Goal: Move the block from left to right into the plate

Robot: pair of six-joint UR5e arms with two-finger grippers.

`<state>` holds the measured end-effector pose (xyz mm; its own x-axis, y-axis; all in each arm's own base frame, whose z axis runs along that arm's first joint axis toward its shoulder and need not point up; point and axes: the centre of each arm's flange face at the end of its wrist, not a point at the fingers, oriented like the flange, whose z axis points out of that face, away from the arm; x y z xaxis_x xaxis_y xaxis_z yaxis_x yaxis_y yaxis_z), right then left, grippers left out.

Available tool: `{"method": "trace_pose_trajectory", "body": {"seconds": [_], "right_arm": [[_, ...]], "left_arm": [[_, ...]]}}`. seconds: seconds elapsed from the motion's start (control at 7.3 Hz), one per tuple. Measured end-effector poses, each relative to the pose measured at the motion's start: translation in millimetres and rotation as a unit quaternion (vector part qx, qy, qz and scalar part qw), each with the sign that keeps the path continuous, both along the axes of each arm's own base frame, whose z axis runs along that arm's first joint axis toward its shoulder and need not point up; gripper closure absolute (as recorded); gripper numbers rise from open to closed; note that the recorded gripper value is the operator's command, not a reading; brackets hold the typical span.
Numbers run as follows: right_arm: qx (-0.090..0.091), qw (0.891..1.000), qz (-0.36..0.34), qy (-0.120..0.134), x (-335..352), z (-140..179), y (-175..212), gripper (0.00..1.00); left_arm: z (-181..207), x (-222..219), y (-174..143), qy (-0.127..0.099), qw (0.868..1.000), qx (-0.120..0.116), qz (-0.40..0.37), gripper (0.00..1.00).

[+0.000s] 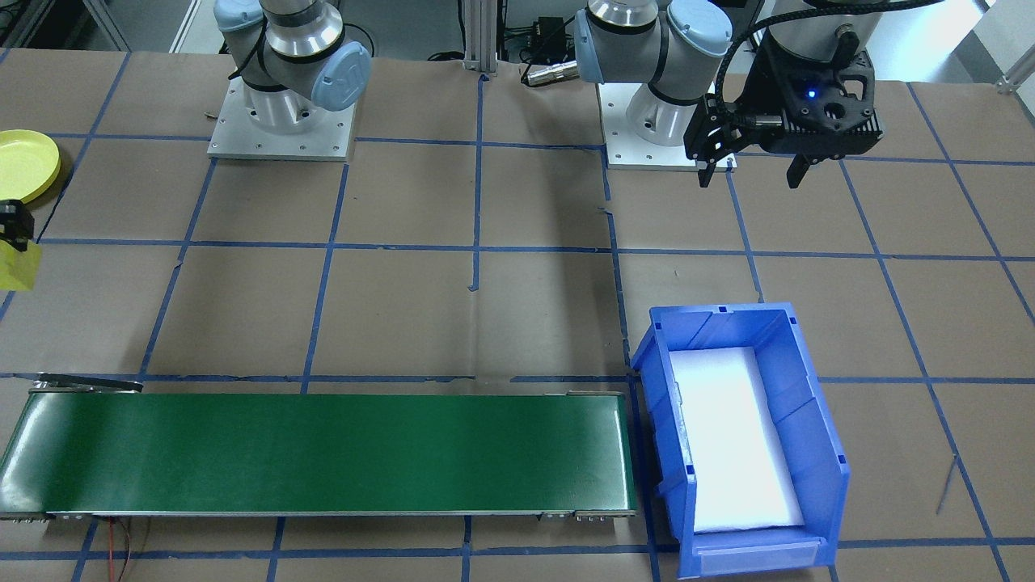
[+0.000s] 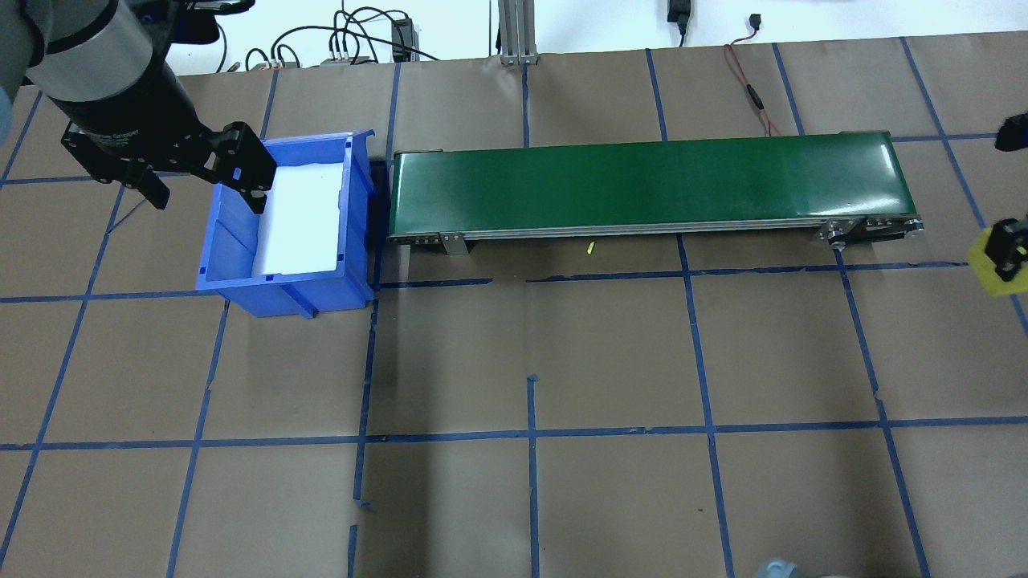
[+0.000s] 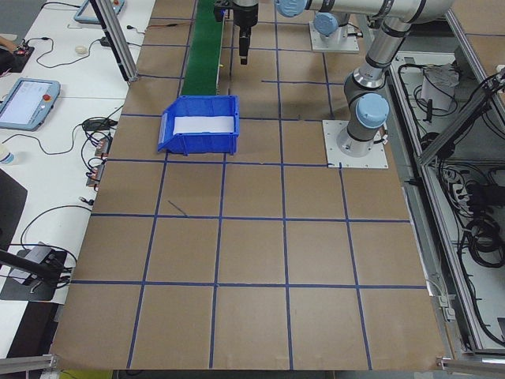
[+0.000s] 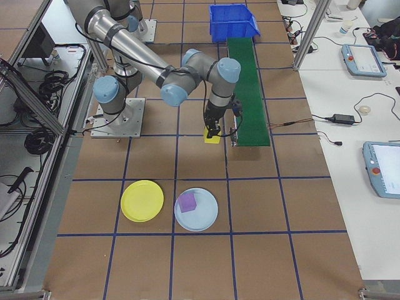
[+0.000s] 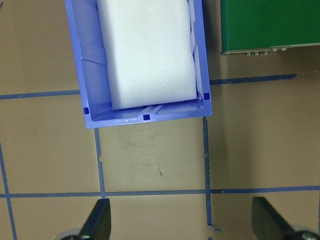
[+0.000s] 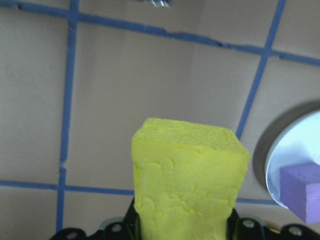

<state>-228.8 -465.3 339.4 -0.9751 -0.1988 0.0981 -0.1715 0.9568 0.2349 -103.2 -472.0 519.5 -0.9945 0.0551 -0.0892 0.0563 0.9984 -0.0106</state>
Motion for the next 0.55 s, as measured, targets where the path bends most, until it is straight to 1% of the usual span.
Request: {"method": "trace_pose_trajectory", "body": {"seconds": [0.14, 0.27, 0.41, 0.55], "right_arm": [[0.016, 1.0, 0.005, -0.013, -52.2, -2.9, 37.4, 0.77], [0.023, 0.999, 0.009, -0.025, -102.5, -7.0, 78.5, 0.77], [0.022, 0.999, 0.013, -0.03, -140.2, -14.4, 116.3, 0.77], [0.02, 0.999, 0.012, -0.034, -164.5, -28.9, 150.4, 0.71]], "left_arm": [[0.5, 0.1, -0.1, 0.0, 1.0, -0.001, 0.0, 0.0], [0.6, 0.4, 0.0, 0.0, 1.0, -0.001, 0.0, 0.0], [1.2, 0.4, 0.4, 0.0, 1.0, -0.001, 0.0, 0.0], [0.4, -0.3, -0.1, 0.002, 1.0, -0.001, 0.002, 0.0]]}}
